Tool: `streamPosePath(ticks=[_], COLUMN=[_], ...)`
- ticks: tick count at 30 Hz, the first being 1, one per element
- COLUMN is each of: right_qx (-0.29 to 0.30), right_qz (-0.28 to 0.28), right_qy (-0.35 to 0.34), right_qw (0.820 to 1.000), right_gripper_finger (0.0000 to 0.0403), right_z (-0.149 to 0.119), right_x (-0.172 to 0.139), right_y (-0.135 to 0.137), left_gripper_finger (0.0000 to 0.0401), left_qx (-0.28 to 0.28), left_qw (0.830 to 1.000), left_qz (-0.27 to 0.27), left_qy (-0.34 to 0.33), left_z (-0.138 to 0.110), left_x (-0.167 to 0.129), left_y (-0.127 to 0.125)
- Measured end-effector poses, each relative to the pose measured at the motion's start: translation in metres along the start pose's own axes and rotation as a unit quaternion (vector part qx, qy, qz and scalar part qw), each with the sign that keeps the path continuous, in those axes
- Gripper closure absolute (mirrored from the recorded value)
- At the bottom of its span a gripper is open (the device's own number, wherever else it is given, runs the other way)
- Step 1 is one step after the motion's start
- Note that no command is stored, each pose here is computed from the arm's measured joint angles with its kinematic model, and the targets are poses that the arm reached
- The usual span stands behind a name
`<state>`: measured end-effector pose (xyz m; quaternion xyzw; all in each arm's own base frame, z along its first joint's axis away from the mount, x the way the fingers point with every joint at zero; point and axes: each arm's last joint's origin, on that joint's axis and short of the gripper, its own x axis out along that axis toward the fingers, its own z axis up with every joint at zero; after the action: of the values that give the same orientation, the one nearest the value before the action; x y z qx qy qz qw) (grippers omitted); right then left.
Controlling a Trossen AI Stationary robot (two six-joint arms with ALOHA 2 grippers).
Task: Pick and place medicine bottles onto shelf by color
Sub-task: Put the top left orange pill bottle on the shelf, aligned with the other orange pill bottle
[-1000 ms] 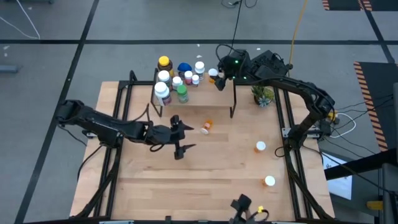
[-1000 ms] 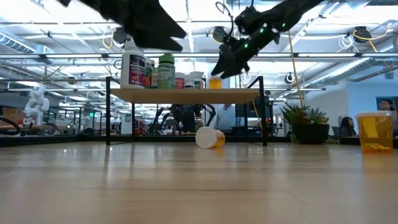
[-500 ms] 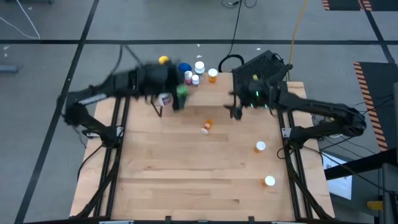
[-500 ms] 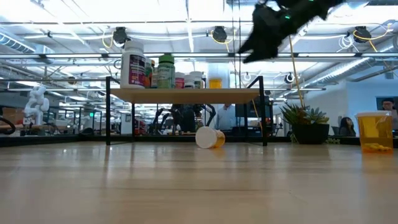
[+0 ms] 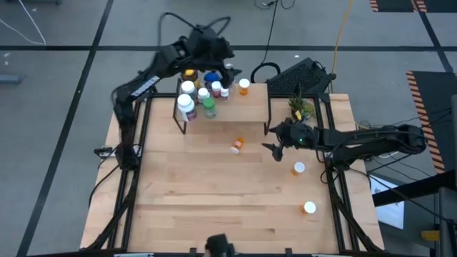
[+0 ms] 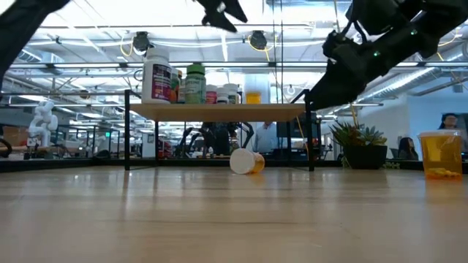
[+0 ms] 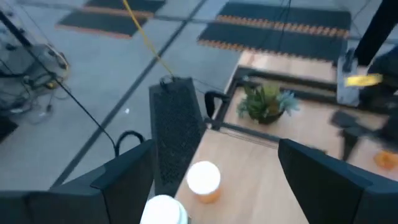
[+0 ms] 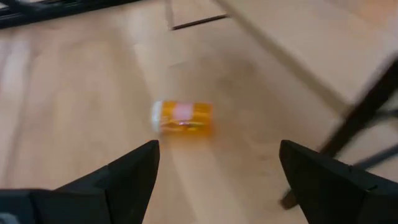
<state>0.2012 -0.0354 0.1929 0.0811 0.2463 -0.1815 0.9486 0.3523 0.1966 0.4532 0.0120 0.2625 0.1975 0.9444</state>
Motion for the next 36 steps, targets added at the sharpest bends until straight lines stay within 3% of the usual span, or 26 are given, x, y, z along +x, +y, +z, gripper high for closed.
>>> streamPosePath(ticks=[3, 8, 12, 17, 20, 24, 32, 36], right_qx=[-0.017, -0.015, -0.023, -0.02, -0.023, -0.026, -0.028, -0.031], right_qz=[0.025, 0.064, 0.07, 0.096, 0.105, 0.105, 0.106, 0.108], right_qy=[0.0, 0.0, -0.001, -0.011, -0.014, -0.016, -0.019, -0.004], right_qw=[1.0, 0.998, 0.997, 0.995, 0.994, 0.994, 0.994, 0.994], right_gripper_finger=[0.0079, 0.0079, 0.0079, 0.0079, 0.0079, 0.0079, 0.0079, 0.0079], right_z=[-0.001, -0.004, -0.007, -0.007, -0.008, -0.009, -0.009, -0.012], right_x=[-0.002, -0.005, -0.009, -0.013, -0.015, -0.016, -0.017, -0.017], right_y=[0.01, 0.025, 0.036, 0.047, 0.051, 0.055, 0.056, 0.057], left_gripper_finger=[0.0064, 0.0064, 0.0064, 0.0064, 0.0064, 0.0064, 0.0064, 0.0064], left_qx=[0.004, -0.029, -0.026, -0.03, -0.024, -0.006, 0.011, 0.04], left_qw=[1.0, 0.992, 0.993, 0.987, 0.991, 0.999, 0.999, 0.997], left_qz=[-0.006, -0.045, -0.055, -0.041, -0.018, 0.0, 0.016, 0.029], left_qy=[-0.005, -0.111, -0.105, -0.153, -0.129, -0.051, 0.028, 0.052], left_z=[-0.006, 0.003, -0.007, -0.001, -0.007, -0.024, -0.046, -0.043], left_x=[0.036, 0.073, 0.102, 0.108, 0.111, 0.118, 0.137, 0.123], left_y=[0.001, 0.004, -0.002, 0.003, 0.008, 0.009, 0.005, 0.001])
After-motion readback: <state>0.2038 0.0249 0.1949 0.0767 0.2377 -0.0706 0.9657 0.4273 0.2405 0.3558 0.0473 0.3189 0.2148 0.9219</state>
